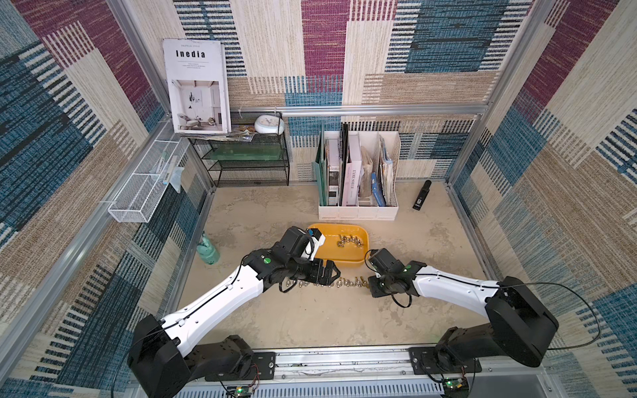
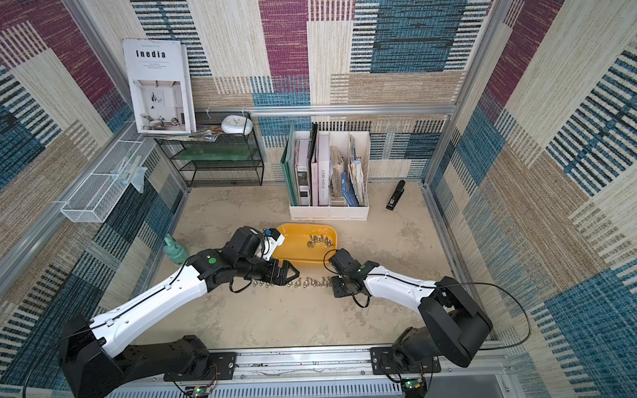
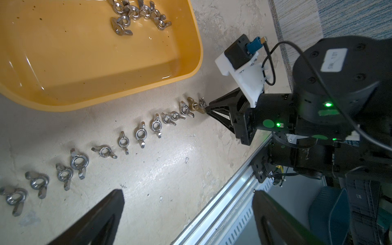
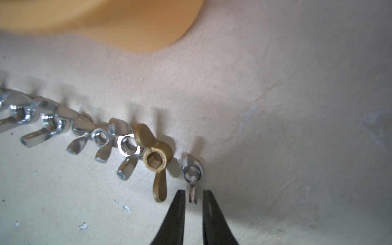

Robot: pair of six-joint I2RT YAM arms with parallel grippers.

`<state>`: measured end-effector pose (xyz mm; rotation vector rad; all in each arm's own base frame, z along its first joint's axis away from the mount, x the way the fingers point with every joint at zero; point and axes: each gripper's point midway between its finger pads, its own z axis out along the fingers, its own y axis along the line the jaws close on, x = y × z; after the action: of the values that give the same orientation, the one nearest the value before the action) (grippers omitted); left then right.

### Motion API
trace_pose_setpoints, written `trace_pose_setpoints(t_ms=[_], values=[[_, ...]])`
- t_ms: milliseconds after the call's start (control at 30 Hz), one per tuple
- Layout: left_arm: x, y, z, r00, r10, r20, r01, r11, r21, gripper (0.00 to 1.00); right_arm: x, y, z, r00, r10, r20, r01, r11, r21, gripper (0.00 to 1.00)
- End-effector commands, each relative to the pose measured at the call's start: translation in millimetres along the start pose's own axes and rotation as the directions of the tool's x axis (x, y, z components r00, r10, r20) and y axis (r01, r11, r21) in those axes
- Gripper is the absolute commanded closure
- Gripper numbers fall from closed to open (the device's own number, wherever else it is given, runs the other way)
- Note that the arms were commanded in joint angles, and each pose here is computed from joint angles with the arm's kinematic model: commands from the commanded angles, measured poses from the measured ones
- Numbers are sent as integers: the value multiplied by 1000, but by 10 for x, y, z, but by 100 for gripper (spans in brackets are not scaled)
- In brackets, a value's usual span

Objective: Take out the wing nut from the storage box
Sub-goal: Place the wing nut at the center of the board, then pick up the wing nut from the storage box.

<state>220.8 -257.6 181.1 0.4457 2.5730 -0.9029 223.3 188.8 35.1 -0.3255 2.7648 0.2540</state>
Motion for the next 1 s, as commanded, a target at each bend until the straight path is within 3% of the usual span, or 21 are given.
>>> trace_pose_setpoints(t_ms=[0, 267, 500, 633, 767, 967], values=[[-29, 15, 5, 1000, 5, 5, -5, 1000, -13, 1, -114, -11, -150, 999, 0, 36, -1, 1000, 19, 71], [-124, 130, 17, 999, -1, 35, 4, 996, -85, 1, -627, 117, -504, 987, -51, 152, 46, 998, 37, 62], [-206, 330, -38, 998, -24, 63, 35, 984, -177, 1, -1176, 340, -586, 961, -158, 225, 151, 987, 51, 43], [-267, 395, -66, 996, -37, 76, 51, 982, -181, 1, -1429, 426, -434, 960, -185, 210, 177, 983, 57, 44], [-327, 446, -84, 996, -41, 79, 55, 981, -185, 1, -1550, 410, -169, 975, -173, 141, 165, 984, 67, 54], [-382, 538, -57, 996, -55, 69, 67, 982, -178, 1, -1676, 432, 136, 974, -201, 106, 196, 979, 54, 56]])
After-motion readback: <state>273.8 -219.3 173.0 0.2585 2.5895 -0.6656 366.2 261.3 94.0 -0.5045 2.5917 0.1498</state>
